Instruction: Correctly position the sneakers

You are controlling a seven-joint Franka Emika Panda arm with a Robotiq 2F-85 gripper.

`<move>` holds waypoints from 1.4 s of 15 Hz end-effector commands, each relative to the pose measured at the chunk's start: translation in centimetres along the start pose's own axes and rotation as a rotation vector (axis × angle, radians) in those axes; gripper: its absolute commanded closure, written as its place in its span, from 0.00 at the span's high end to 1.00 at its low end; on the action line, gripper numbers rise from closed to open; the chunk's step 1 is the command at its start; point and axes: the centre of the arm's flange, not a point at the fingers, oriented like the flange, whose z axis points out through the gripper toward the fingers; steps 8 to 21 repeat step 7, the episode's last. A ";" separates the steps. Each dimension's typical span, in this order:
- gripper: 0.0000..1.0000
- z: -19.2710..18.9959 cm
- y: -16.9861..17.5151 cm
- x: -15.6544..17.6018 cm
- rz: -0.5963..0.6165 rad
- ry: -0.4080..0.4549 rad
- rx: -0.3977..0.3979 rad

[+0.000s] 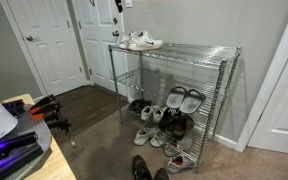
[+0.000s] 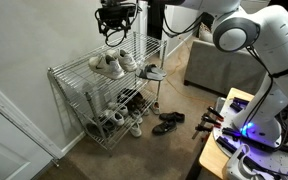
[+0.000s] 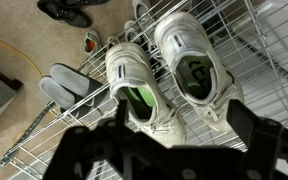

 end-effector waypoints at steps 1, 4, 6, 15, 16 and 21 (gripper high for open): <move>1.00 -1.1 3.5 -2.3 0.031 -0.035 -0.001; 1.00 -1.8 0.7 -0.1 0.011 -0.001 0.002; 1.00 -2.0 0.8 -0.1 0.012 -0.001 0.003; 1.00 -2.0 0.8 -0.1 0.012 -0.001 0.002; 1.00 -2.0 0.8 -0.1 0.012 -0.001 0.002; 1.00 -2.0 0.8 -0.1 0.012 -0.001 0.002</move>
